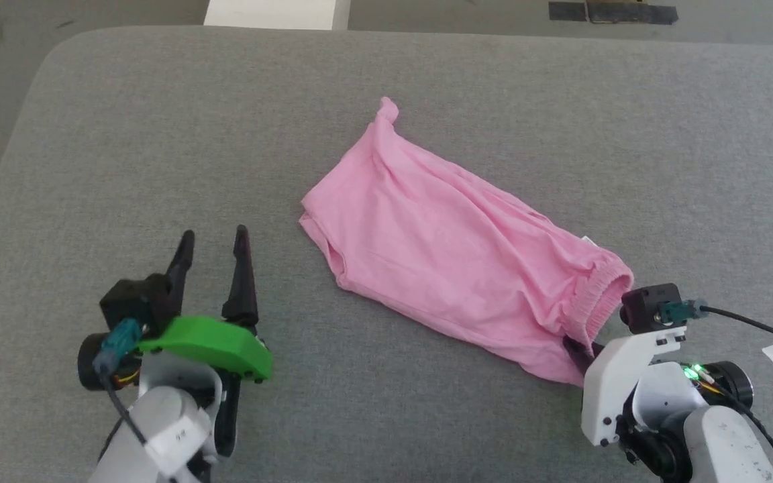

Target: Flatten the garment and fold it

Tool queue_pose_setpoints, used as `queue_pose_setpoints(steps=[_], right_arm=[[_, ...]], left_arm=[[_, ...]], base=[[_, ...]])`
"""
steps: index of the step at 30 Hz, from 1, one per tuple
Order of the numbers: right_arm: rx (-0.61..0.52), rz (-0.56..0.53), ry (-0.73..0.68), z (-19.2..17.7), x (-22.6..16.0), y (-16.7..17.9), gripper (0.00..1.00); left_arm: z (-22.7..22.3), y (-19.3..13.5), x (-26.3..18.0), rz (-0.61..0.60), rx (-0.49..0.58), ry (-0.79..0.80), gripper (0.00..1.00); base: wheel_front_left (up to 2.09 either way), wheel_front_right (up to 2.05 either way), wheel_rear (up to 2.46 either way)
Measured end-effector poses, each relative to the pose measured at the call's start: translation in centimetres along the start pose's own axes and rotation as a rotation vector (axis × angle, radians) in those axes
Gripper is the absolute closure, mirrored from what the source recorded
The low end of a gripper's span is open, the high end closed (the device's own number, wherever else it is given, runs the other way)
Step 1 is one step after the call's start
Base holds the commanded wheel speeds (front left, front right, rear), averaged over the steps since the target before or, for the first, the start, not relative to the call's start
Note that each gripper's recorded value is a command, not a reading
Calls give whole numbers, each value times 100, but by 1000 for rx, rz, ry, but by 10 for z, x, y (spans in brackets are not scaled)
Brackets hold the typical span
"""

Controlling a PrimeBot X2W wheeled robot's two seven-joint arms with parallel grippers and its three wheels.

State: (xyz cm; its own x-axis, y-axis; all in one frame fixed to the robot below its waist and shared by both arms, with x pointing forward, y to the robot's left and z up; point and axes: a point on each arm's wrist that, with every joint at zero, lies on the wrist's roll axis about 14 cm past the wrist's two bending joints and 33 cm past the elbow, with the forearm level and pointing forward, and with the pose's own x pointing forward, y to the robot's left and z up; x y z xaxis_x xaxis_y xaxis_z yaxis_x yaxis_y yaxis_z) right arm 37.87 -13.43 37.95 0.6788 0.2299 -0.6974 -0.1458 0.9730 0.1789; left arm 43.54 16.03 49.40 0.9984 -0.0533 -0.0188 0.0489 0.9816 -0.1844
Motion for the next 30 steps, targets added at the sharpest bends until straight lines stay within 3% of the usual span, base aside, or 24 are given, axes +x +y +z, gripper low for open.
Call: queue_pose_setpoints(steps=[8,13,20,21,22,23,30], right_arm=[[11,12,-40,11,-2,1,100],[26,18,-30,9,1,0,100],[43,-1,-16,4,3,-8,100],[44,-2,-14,3,4,-8,100],[45,-4,-12,3,4,-9,100],[46,-5,-11,2,5,-9,100],[41,2,-16,6,6,-7,100]], left_arm=[[-45,-36,45,-70,-87,362,0],[-91,-44,59,-52,-40,691,0],[-115,-45,62,-25,-25,856,0],[-117,-45,63,-26,-26,860,7],[-118,-45,63,-28,-23,867,66],[-119,-46,63,-35,-30,871,100],[-109,-46,64,-43,-117,809,100]], base=[[0,0,0],[0,0,0],[0,0,0],[0,0,0],[0,0,0],[0,0,0],[0,0,0]])
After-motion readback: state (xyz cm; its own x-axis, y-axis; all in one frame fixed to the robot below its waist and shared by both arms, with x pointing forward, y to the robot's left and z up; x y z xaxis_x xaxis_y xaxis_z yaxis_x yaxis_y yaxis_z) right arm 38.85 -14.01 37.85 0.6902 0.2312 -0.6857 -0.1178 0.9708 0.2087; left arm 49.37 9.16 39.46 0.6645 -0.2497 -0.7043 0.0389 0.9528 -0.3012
